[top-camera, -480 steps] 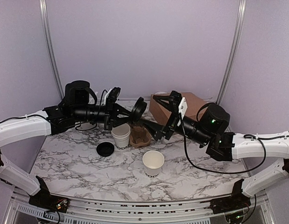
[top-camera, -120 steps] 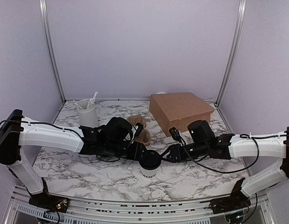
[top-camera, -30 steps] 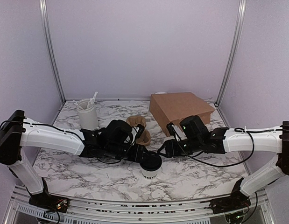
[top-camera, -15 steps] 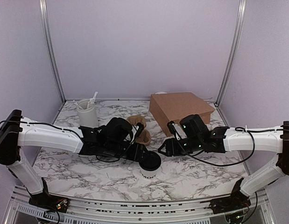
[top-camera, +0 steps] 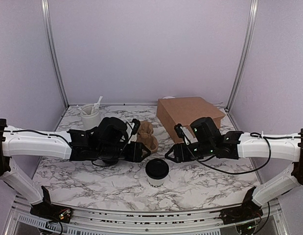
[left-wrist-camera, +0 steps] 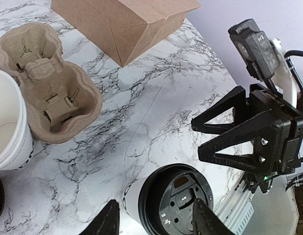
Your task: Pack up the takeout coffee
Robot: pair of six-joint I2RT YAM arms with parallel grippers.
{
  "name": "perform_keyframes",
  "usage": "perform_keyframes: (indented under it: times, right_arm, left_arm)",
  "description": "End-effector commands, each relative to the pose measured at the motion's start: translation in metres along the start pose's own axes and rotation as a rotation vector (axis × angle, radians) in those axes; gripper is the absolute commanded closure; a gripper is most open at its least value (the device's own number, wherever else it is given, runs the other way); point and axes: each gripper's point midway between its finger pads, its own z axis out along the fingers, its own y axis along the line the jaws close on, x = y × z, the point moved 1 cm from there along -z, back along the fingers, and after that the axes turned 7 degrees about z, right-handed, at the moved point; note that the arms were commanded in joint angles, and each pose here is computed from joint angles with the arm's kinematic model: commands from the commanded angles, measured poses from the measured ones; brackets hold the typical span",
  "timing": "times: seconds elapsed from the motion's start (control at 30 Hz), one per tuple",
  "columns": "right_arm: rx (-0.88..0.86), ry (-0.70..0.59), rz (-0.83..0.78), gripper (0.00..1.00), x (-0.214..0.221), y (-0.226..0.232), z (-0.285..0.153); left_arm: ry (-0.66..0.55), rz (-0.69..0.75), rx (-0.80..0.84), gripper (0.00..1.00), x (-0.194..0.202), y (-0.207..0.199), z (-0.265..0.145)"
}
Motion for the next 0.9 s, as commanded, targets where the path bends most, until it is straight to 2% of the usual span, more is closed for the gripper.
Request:
perform_keyframes:
  times: [0.0,0.3,0.57,0.87]
  right_arm:
    - [-0.078,-0.007,-0.051,0.48,-0.004,0.024,-0.013]
    - [-0.112,0.016,-0.068,0.56,0.007,0.036,-0.02]
    - [-0.105,0.083,-0.067,0.58,0.027,0.04,-0.007]
    - [-0.095,0.099,-0.063,0.61,0.031,0.039,0.0]
  left_arm:
    - [0.029,-0.033,-0.064,0.5,0.015,0.021,0.0]
    - [0.094,-0.056,-0.026,0.51,0.032,0.018,0.012]
    - [0.131,-0.063,0.002,0.52,0.04,0.014,0.017]
    - [0.154,-0.065,0.007,0.52,0.049,0.015,0.021]
